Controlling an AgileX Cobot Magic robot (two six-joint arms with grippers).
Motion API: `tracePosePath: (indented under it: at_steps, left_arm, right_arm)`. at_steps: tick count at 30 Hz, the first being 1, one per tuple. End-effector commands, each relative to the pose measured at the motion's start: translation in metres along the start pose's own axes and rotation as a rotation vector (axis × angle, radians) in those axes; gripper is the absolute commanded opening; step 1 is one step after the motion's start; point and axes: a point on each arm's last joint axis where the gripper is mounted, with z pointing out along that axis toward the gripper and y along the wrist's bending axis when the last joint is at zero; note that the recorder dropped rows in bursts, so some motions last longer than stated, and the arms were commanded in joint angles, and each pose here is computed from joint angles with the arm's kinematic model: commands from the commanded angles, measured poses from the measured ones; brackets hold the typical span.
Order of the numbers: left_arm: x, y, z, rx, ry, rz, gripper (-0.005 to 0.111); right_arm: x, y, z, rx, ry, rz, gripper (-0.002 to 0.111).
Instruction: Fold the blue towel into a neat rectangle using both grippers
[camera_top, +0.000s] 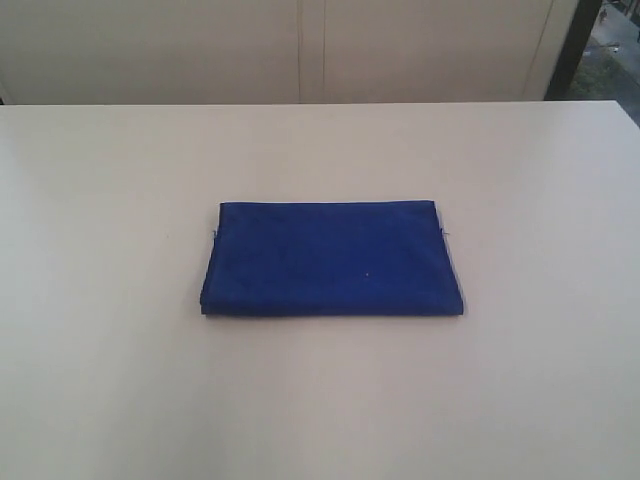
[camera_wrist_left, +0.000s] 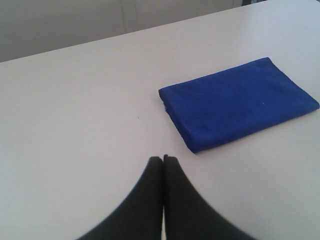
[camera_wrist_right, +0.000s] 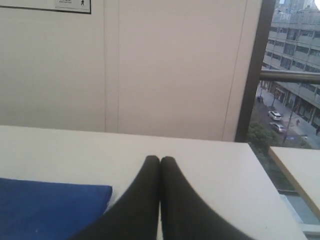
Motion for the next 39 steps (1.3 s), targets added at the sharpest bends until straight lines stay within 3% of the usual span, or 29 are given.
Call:
tracePosePath:
  at_steps: [1, 20, 39]
  left_arm:
    - [0.002, 0.0, 0.0, -0.003, 0.003, 0.001, 0.0]
    - [0.002, 0.0, 0.0, -0.003, 0.003, 0.001, 0.0]
    - [0.002, 0.0, 0.0, -0.003, 0.003, 0.001, 0.0]
  right_arm:
    - [0.021, -0.001, 0.007, 0.002, 0.055, -0.007, 0.0]
    - [0.073, -0.004, 0.02, 0.027, 0.212, -0.082, 0.0]
    - [0.102, -0.004, 0.024, 0.023, 0.286, -0.08, 0.0]
